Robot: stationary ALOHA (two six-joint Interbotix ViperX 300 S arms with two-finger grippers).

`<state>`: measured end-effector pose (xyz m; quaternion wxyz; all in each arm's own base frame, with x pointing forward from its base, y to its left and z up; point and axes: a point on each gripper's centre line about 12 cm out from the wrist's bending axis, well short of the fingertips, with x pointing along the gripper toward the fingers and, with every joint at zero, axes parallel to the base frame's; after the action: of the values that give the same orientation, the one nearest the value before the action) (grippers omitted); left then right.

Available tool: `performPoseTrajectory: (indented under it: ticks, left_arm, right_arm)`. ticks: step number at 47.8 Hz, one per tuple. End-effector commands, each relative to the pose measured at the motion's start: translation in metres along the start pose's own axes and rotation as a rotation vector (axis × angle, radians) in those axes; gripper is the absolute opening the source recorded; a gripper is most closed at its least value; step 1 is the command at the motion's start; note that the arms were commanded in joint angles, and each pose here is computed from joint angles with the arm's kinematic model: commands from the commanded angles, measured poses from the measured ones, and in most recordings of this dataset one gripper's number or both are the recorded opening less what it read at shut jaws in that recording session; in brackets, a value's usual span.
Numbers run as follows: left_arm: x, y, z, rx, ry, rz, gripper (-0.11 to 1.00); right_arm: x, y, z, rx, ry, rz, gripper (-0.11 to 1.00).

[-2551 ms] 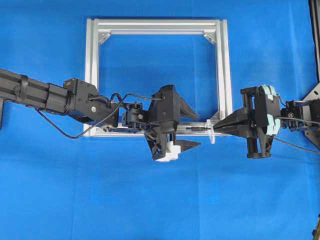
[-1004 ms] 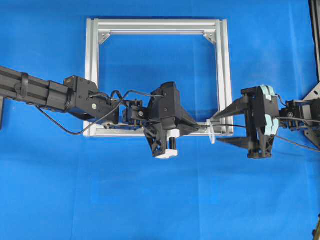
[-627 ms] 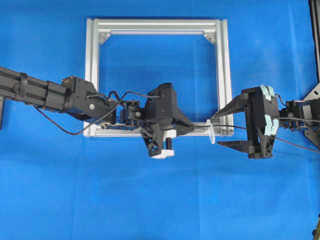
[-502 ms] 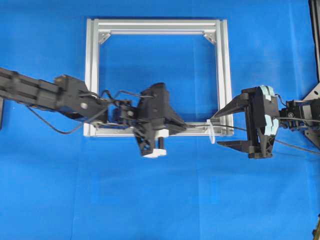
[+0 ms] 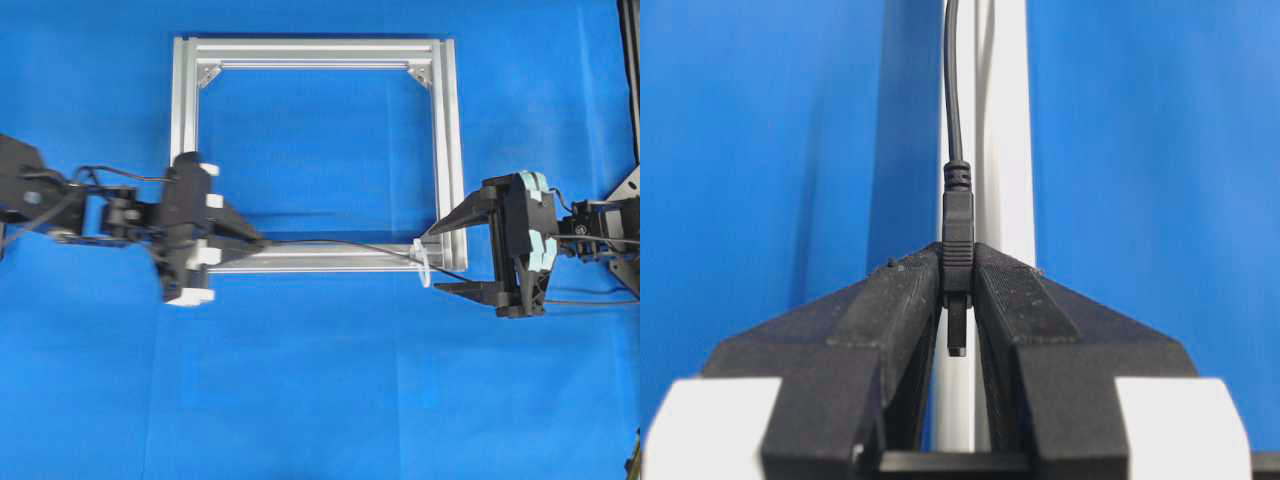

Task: Insert the wire through the string loop located on the right side.
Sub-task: 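Open the right gripper and pull the cable leftward with the left gripper, then release the cable from the left gripper and hold both arms still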

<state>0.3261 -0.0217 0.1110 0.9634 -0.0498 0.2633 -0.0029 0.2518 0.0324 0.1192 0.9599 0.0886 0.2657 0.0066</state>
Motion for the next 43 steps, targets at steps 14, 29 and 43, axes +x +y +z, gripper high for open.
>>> performPoseTrajectory:
  ticks: [14,29,43]
  left_arm:
    - [-0.056,0.005,-0.026,-0.025,-0.001,-0.001,0.08]
    - [-0.087,0.010,-0.053,-0.022,0.021,0.003,0.08]
    - [-0.093,0.010,-0.055,0.015,-0.005,-0.001,0.08]
  right_arm:
    - [0.001,0.004,0.010,-0.003,-0.027,0.012,0.94]
    - [0.002,0.004,0.010,0.000,-0.015,0.011,0.94]
    - [0.001,0.004,0.009,-0.002,-0.009,0.010,0.93]
